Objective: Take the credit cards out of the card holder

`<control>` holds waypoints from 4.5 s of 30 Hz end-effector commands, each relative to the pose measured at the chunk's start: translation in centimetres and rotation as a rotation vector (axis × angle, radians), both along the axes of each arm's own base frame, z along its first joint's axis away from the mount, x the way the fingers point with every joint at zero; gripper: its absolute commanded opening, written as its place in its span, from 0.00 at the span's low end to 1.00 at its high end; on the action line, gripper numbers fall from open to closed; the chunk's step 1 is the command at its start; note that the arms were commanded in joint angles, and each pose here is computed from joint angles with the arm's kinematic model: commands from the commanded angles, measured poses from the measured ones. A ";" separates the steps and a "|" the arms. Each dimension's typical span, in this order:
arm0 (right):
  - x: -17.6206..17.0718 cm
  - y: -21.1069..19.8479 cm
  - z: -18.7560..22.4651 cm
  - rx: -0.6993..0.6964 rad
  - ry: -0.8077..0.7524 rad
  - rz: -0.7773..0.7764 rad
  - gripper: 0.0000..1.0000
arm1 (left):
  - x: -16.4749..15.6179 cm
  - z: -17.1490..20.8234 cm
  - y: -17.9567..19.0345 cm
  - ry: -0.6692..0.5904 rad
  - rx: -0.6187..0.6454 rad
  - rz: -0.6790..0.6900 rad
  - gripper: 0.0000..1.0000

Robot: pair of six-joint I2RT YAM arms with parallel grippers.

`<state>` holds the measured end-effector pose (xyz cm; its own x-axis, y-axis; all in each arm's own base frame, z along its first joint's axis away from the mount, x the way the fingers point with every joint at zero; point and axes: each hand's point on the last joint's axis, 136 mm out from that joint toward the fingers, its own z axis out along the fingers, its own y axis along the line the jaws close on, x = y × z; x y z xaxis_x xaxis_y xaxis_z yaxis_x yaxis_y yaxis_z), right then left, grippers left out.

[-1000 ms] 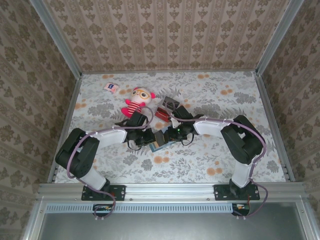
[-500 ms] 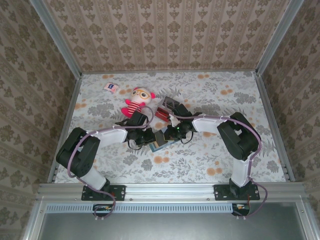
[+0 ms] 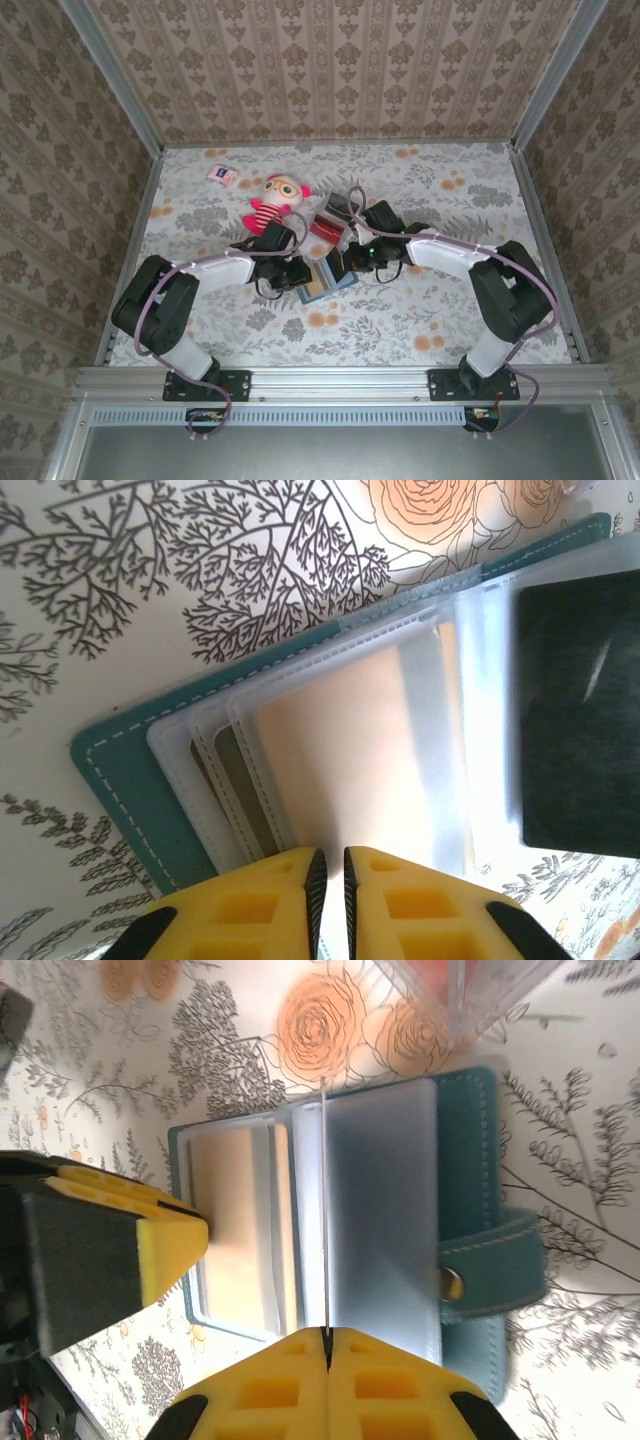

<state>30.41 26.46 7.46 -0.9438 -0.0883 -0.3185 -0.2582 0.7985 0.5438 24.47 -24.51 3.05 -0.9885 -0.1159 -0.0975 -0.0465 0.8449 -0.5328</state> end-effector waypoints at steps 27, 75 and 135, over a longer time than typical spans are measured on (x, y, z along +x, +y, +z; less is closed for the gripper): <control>12.9 -2.0 11.8 -0.366 -0.686 0.459 0.00 | 1.7 6.4 10.7 -0.191 0.206 0.205 1.00; 16.1 -3.5 9.8 -0.355 -0.531 0.333 0.43 | 1.1 5.5 8.8 -0.127 0.105 0.246 1.00; -3.0 -0.1 -7.7 -0.191 0.271 -0.242 0.37 | 0.0 0.8 1.1 -0.004 0.061 0.131 0.32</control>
